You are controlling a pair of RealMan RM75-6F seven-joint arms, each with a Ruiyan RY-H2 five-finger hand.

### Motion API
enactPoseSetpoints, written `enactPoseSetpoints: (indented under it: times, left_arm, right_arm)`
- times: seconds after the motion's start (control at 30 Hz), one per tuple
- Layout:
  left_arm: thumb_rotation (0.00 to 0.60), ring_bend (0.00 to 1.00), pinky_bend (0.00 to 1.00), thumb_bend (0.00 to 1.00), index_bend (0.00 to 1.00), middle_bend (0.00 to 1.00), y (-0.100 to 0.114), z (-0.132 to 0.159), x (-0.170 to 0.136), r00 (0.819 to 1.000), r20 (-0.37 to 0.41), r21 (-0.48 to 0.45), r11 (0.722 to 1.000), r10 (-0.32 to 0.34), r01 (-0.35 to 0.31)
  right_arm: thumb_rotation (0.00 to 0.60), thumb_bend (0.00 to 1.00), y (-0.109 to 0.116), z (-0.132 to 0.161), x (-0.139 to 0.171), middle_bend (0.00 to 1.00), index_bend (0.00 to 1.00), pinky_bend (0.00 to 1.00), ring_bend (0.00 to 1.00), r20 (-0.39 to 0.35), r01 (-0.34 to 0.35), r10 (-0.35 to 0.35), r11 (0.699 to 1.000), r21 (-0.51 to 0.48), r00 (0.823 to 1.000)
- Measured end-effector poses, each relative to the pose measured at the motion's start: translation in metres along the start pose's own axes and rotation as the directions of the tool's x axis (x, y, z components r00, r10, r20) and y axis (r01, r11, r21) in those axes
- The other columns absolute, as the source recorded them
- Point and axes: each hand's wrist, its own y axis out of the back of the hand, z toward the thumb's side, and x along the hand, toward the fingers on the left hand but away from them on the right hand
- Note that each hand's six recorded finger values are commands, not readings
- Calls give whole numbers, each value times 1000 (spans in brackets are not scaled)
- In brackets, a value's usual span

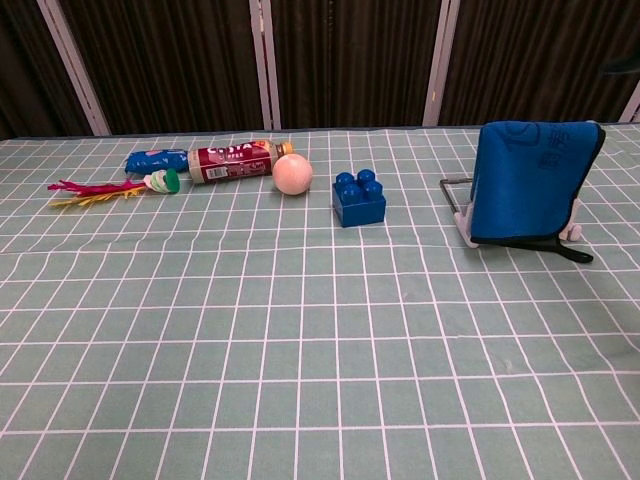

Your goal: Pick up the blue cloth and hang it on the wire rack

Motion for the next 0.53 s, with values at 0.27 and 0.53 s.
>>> enactPoseSetpoints:
  times: [0.27,0.53]
  left_arm:
    - [600,0,0,0,0,0,5,5,-12,1000,23,13,1000,6,-6]
    - [600,0,0,0,0,0,5,12,-18,999,33,38,999,6,-7]
  right_arm:
    - [600,0,2,-36,100,0,0,0,0,61,-85,95,984,-154,994]
    - [600,0,-2,-55,156,0,0,0,0,115,-98,115,985,-139,987]
